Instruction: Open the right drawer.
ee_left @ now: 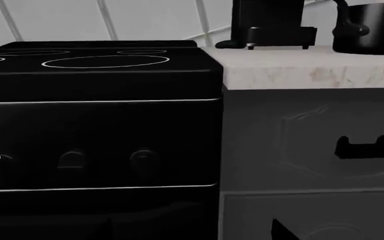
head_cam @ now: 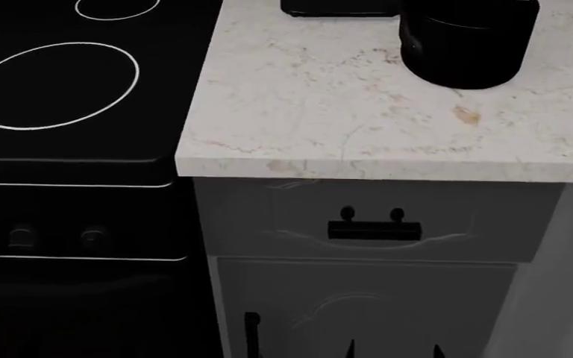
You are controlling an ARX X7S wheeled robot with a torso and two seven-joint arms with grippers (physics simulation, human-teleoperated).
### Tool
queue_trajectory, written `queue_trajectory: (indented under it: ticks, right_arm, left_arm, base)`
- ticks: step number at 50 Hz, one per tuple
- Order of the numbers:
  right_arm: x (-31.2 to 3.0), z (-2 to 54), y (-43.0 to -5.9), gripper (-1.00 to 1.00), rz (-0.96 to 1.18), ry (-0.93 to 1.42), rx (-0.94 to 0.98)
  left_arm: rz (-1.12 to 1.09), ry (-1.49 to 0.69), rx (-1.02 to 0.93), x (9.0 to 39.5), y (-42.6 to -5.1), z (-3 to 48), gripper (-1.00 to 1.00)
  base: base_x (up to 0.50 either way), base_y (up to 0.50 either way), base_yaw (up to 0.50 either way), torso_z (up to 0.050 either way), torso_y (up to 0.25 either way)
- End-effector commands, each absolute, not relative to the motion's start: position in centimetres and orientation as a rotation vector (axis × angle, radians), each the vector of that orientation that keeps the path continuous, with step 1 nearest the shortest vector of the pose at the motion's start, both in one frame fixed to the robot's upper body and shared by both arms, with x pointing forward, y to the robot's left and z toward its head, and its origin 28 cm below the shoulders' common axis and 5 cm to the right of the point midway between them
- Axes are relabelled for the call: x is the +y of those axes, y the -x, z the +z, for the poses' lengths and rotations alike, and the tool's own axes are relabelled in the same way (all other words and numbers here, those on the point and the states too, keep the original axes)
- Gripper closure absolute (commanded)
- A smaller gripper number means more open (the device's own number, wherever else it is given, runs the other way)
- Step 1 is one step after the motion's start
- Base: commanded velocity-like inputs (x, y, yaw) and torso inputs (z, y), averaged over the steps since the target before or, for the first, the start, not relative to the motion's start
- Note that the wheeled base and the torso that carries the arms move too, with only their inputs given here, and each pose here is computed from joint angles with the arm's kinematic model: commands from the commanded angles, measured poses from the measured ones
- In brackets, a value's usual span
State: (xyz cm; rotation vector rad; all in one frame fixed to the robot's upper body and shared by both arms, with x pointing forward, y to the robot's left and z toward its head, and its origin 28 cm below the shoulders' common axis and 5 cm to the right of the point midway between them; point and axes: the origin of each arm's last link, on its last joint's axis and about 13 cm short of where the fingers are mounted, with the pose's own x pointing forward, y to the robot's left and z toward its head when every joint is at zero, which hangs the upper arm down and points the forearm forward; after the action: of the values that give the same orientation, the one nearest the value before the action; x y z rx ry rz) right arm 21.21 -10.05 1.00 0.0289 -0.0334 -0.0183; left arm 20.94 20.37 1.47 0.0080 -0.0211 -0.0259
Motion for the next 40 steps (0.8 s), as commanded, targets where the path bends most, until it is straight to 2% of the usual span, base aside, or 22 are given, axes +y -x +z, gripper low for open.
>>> queue_trajectory:
  ticks: [1, 22, 40]
  right_arm:
    - [-10.01, 1.05, -21.21, -1.0, -0.019, -0.029, -0.034]
    - [-9.96, 1.16, -21.1, -1.0, -0.019, -0.028, -0.033]
    - [-10.0, 1.14, -21.16, -1.0, -0.021, -0.032, -0.032]
  left_arm:
    - [-0.038, -0.021, -0.028, 20.37, -20.87, 1.42, -1.0]
    - [-0.043, -0.036, -0.033, 20.28, -20.8, 1.41, -1.0]
    - [-0.04, -0.028, -0.032, 20.3, -20.82, 1.41, -1.0]
  base:
    - [0.0, 0.0, 0.0, 0.0, -0.189]
    - [0.0, 0.0, 0.0, 0.0, -0.196]
    - [0.0, 0.0, 0.0, 0.0, -0.25]
